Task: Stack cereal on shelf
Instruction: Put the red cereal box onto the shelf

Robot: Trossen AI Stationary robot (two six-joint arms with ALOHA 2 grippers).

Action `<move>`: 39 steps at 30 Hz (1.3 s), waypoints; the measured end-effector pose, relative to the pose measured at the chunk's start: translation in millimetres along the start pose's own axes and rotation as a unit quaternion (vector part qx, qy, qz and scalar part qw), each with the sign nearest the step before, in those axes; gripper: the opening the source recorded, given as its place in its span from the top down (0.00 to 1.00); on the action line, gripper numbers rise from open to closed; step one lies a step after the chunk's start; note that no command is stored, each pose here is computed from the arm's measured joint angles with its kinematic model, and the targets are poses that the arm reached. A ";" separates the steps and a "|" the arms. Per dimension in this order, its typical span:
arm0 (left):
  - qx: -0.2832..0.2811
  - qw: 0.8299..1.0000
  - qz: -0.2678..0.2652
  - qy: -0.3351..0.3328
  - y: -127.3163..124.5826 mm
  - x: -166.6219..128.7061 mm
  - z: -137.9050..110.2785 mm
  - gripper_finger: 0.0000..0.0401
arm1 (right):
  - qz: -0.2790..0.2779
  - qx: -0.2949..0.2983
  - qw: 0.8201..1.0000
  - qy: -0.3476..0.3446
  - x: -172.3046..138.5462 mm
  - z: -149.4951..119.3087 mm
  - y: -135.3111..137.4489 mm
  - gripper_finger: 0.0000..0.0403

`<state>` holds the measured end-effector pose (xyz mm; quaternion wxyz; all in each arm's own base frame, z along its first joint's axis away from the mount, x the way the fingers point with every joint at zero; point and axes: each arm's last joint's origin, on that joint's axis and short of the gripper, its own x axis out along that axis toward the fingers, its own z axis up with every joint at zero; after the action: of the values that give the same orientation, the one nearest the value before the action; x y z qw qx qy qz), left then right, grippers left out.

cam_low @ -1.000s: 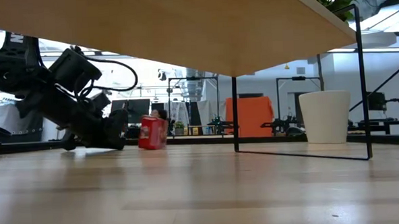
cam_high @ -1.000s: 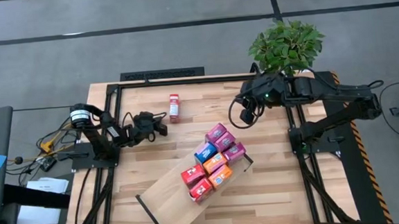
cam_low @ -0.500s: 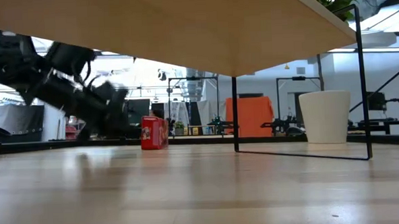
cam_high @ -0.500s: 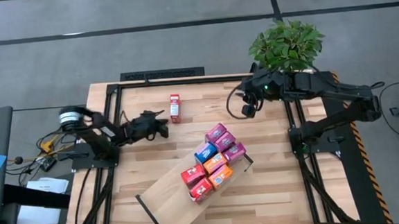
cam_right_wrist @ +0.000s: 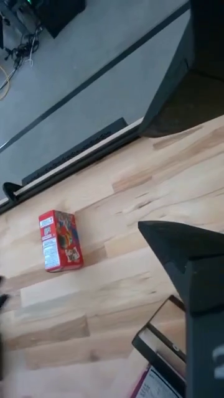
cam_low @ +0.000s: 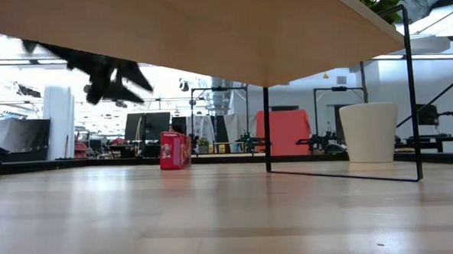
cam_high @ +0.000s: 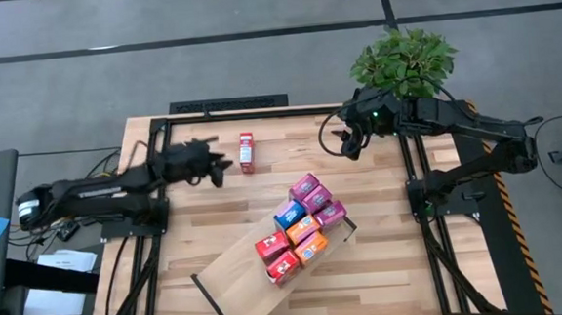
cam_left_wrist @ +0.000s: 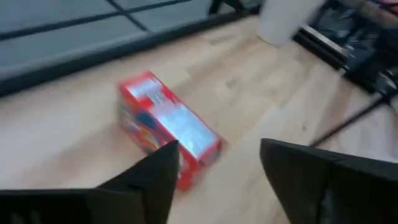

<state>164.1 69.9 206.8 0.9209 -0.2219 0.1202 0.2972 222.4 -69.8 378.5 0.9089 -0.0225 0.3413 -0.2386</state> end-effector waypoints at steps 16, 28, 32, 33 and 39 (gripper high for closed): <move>-0.008 0.974 0.145 0.176 -21.0 70.4 86.9 0.31 | -0.002 0.027 1.000 0.002 -0.1 -0.3 -0.1 0.37; -0.052 0.947 0.202 0.243 -18.7 138.6 62.7 0.31 | -0.001 0.030 0.999 0.020 -0.3 -3.9 0.1 0.37; -0.063 0.939 0.227 0.252 -14.9 144.7 54.8 0.31 | 0.001 0.029 0.999 0.027 -0.4 -5.3 0.6 0.37; -0.064 0.938 0.231 0.252 -14.5 145.4 54.1 0.31 | 0.002 0.029 0.999 0.027 -0.4 -5.3 0.6 0.37; -0.069 0.934 0.243 0.252 -14.5 146.2 51.0 0.31 | 0.002 0.029 0.999 0.027 -0.4 -5.3 0.7 0.37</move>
<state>293.5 156.1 204.5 0.7428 -0.3162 0.3774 0.4537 219.0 -68.4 374.5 0.8999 0.0111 0.3591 -0.2472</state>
